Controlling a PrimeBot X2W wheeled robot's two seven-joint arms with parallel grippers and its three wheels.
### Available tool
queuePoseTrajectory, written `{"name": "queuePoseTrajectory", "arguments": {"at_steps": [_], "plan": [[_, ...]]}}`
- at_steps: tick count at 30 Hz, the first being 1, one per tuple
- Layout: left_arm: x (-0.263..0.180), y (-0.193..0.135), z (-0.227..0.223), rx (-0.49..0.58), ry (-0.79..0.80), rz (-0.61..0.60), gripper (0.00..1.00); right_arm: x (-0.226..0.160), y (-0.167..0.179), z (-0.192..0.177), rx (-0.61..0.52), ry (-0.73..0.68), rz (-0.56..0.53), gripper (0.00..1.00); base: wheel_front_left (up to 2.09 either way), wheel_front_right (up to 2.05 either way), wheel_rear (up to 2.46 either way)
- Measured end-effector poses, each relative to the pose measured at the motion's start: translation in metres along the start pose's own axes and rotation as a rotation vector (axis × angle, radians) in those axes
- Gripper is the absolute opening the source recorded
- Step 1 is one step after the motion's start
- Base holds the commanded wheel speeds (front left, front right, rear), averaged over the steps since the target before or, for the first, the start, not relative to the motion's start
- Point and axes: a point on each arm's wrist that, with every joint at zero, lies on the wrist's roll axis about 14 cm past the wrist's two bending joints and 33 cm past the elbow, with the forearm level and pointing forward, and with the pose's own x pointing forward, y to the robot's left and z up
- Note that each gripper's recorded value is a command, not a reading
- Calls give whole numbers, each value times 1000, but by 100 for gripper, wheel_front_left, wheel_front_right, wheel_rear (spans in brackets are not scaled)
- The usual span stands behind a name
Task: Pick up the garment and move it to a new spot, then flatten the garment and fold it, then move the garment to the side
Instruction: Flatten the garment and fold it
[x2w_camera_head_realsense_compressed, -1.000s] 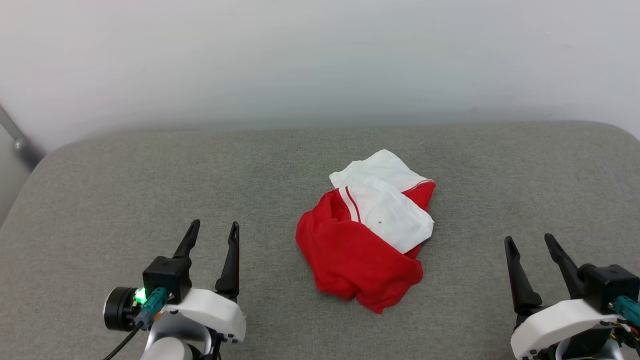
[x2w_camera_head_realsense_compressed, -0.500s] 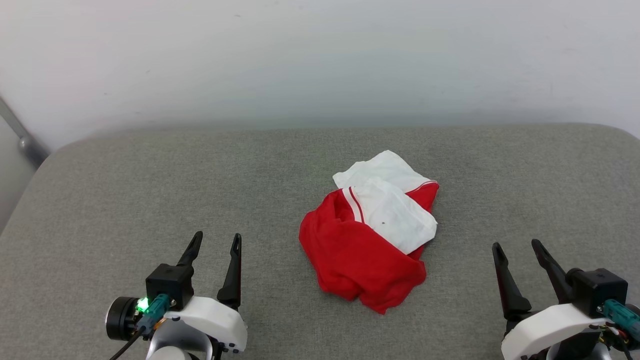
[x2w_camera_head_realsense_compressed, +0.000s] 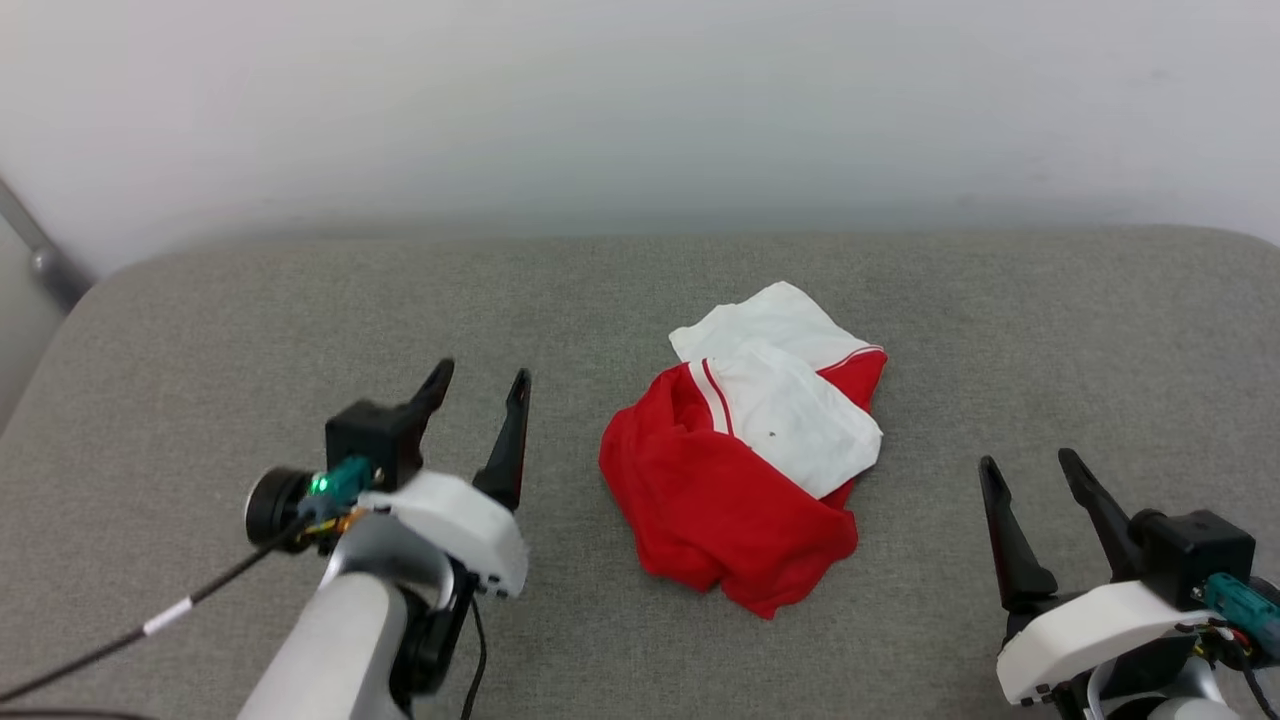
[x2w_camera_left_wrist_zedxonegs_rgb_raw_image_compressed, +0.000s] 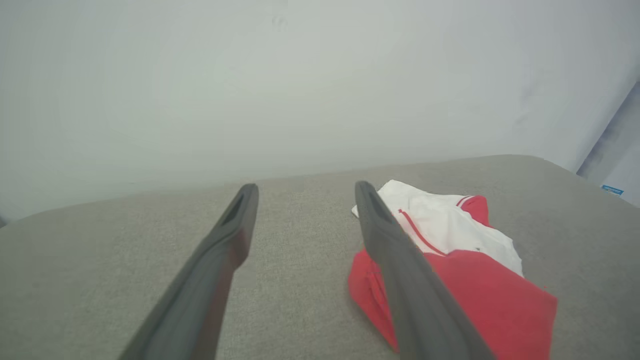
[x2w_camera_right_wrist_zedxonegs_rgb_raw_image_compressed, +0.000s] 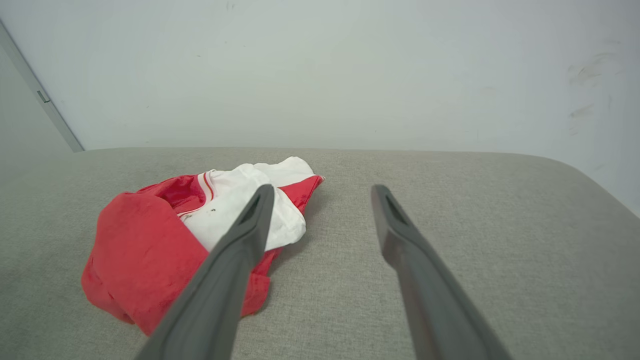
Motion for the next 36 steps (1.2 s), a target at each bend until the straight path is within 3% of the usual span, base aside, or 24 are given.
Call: {"name": "queuePoseTrajectory", "arguments": {"at_steps": [6,9,14,19,29,30,31,32,33,36], "plan": [[60,-39,37,42,-9,-191,100,12,-4,-3,1,8,-8,100,0,0,0],[84,-54,31,60,81,-264,100,13,-11,-10,10,24,-29,100,0,0,0],[105,-74,-14,70,358,-360,100,10,-25,-22,21,47,-72,100,0,0,0],[94,-79,-71,113,661,-422,100,5,-31,-36,27,83,-92,100,0,0,0],[68,-59,-138,138,999,-424,100,8,-34,-46,43,97,-102,100,0,0,0],[67,-59,-141,139,1013,-423,80,9,-35,-47,43,96,-103,100,0,0,0],[66,-59,-143,138,1021,-424,39,10,-36,-46,42,94,-104,100,0,0,0],[66,-59,-144,138,1026,-425,6,9,-36,-47,44,96,-106,100,0,0,0],[67,-59,-144,136,1025,-427,0,9,-37,-49,45,99,-108,100,0,0,0],[71,-60,-141,129,994,-427,0,9,-40,-50,46,100,-117,100,0,0,0]]}}
